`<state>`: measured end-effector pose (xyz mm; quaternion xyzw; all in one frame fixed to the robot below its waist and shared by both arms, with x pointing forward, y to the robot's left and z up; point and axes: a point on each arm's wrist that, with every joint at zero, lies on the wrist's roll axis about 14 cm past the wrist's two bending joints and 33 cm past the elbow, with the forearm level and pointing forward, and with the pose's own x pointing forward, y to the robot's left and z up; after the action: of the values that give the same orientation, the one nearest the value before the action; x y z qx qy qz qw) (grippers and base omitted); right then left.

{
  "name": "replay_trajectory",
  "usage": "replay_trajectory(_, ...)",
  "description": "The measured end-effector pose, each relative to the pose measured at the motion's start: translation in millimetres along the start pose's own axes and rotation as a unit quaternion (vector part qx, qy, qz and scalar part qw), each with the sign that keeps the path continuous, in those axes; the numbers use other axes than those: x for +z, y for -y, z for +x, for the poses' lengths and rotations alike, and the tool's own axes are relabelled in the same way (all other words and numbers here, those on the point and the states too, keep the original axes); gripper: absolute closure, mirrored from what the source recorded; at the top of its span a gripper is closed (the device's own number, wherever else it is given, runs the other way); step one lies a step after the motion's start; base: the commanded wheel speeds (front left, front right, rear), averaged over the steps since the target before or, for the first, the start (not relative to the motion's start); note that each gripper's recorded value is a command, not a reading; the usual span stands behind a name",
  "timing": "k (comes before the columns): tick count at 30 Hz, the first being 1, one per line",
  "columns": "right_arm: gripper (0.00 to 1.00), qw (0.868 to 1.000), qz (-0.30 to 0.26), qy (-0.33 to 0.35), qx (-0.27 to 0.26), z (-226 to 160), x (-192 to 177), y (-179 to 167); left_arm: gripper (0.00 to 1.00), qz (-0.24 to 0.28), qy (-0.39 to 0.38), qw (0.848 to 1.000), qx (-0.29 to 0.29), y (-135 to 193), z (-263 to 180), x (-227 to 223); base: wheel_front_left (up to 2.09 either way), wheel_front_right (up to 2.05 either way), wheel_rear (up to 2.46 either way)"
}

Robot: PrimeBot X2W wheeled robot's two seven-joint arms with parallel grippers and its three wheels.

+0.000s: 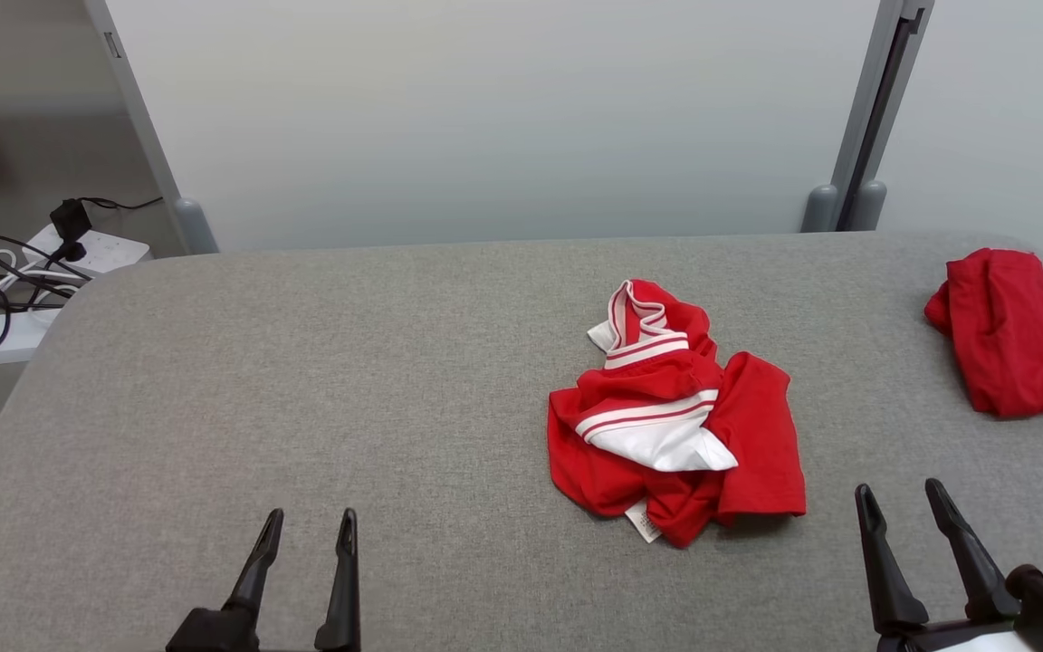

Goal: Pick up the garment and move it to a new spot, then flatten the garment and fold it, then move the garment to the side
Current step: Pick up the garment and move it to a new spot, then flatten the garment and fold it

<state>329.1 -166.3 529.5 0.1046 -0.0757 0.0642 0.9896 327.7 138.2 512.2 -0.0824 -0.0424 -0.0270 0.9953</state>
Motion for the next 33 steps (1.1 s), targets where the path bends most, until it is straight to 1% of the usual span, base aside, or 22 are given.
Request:
replay_trajectory(4, 0.00, 1.000, 0.002, -0.001, 0.003, 0, -1, -3, 0.00, 0.010, 0.000, 1.000, 0.008, -7, -3, -1, 0.00, 0.00, 0.00)
replay_trajectory(11, 0.00, 1.000, 0.002, -0.004, 0.003, 1, -3, -3, 0.00, 0.011, 0.001, 1.000, 0.011, -10, -2, 0, 0.00, 0.00, 0.00)
replay_trajectory(19, 0.00, 1.000, 0.003, -0.011, -0.003, 0, -7, 1, 0.00, 0.012, -0.002, 1.000, -0.002, -5, 3, -2, 0.00, 0.00, 0.00)
replay_trajectory(23, 0.00, 1.000, 0.003, -0.018, -0.009, 0, -12, 4, 0.00, 0.008, -0.013, 0.999, -0.030, 9, 8, -9, 0.00, 0.00, 0.00)
replay_trajectory(27, 0.00, 1.000, 0.004, -0.023, -0.016, 3, -15, 9, 0.00, 0.008, -0.010, 0.998, -0.065, 31, 24, -8, 0.00, 0.00, 0.00)
replay_trajectory(30, 0.00, 1.000, 0.002, -0.020, -0.021, 10, -13, 13, 0.00, 0.000, -0.004, 0.994, -0.107, 58, 38, -5, 0.00, 0.00, 0.00)
replay_trajectory(33, 0.00, 0.999, 0.000, -0.024, -0.032, 11, -15, 21, 0.00, -0.004, -0.003, 0.987, -0.161, 91, 48, -6, 0.00, 0.00, 0.00)
